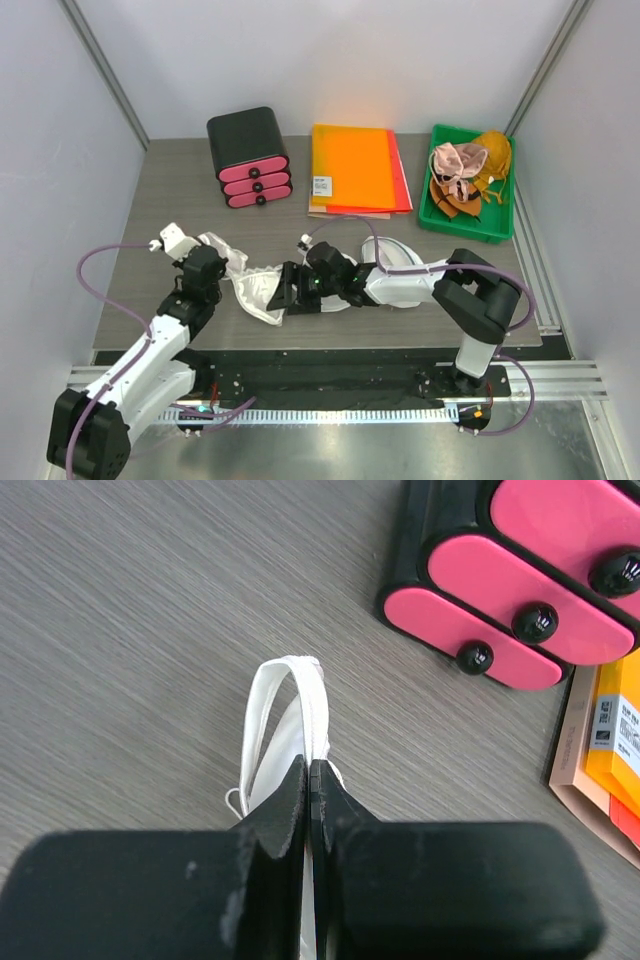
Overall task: Place the bra in the laundry bag and zip it closed
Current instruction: Adjust the bra at the center of the board.
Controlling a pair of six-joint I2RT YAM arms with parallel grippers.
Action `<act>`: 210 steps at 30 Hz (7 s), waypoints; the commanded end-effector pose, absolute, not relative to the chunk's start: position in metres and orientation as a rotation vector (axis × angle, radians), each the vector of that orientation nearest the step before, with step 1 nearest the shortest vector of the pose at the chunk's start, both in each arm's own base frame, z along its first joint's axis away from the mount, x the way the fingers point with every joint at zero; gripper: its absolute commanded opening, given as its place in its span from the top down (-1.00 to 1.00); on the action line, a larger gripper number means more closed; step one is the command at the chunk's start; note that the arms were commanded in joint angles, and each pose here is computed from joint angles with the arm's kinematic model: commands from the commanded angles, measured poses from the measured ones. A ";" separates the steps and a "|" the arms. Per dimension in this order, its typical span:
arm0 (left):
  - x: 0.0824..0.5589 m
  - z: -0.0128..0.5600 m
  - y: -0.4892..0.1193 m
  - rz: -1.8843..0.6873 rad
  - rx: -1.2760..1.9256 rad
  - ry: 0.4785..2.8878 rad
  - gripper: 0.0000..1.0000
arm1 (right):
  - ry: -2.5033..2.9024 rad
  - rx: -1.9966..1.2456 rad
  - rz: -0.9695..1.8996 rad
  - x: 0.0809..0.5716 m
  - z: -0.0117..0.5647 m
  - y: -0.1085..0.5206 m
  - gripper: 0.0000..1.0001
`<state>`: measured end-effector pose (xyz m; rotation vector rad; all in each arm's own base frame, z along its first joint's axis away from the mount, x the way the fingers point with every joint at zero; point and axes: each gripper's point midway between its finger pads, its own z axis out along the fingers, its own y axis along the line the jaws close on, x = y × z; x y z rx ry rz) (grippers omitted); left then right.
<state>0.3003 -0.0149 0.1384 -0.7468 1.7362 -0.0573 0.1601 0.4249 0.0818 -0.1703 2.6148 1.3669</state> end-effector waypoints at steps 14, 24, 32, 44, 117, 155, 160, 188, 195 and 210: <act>0.289 0.169 -0.002 -0.078 -0.752 1.566 1.00 | 2.604 0.220 1.323 0.174 0.060 0.443 -0.50; 0.283 0.172 -0.002 -0.103 -0.736 1.556 1.00 | 2.568 0.312 1.309 0.190 0.050 0.460 -0.26; 0.280 0.172 -0.008 -0.124 -0.705 1.584 1.00 | 2.457 0.233 1.258 0.220 0.062 0.464 0.64; 0.284 0.178 -0.020 0.174 -0.531 1.667 1.00 | 2.460 -0.032 1.060 0.322 0.070 0.430 0.98; 0.271 0.138 -0.051 -0.048 -0.894 2.179 -0.57 | 2.383 -0.237 1.258 0.361 0.120 0.383 -0.45; 0.275 0.099 0.032 -0.324 -1.167 1.720 1.00 | 2.444 -0.260 1.193 0.350 0.092 0.382 -0.56; 0.266 0.135 0.018 -0.274 -0.997 1.687 1.00 | 2.458 -0.320 1.213 0.341 0.093 0.393 -0.56; 0.283 0.193 -0.104 0.463 -0.289 1.710 1.00 | 2.535 -0.295 1.084 0.347 0.062 0.405 -0.40; 0.292 0.188 -0.129 0.417 -0.262 1.735 1.00 | 2.514 -0.237 1.129 0.355 0.060 0.416 -0.12; 0.257 0.190 -0.117 0.023 -0.349 1.781 1.00 | 2.467 -0.198 1.077 0.373 0.061 0.401 0.98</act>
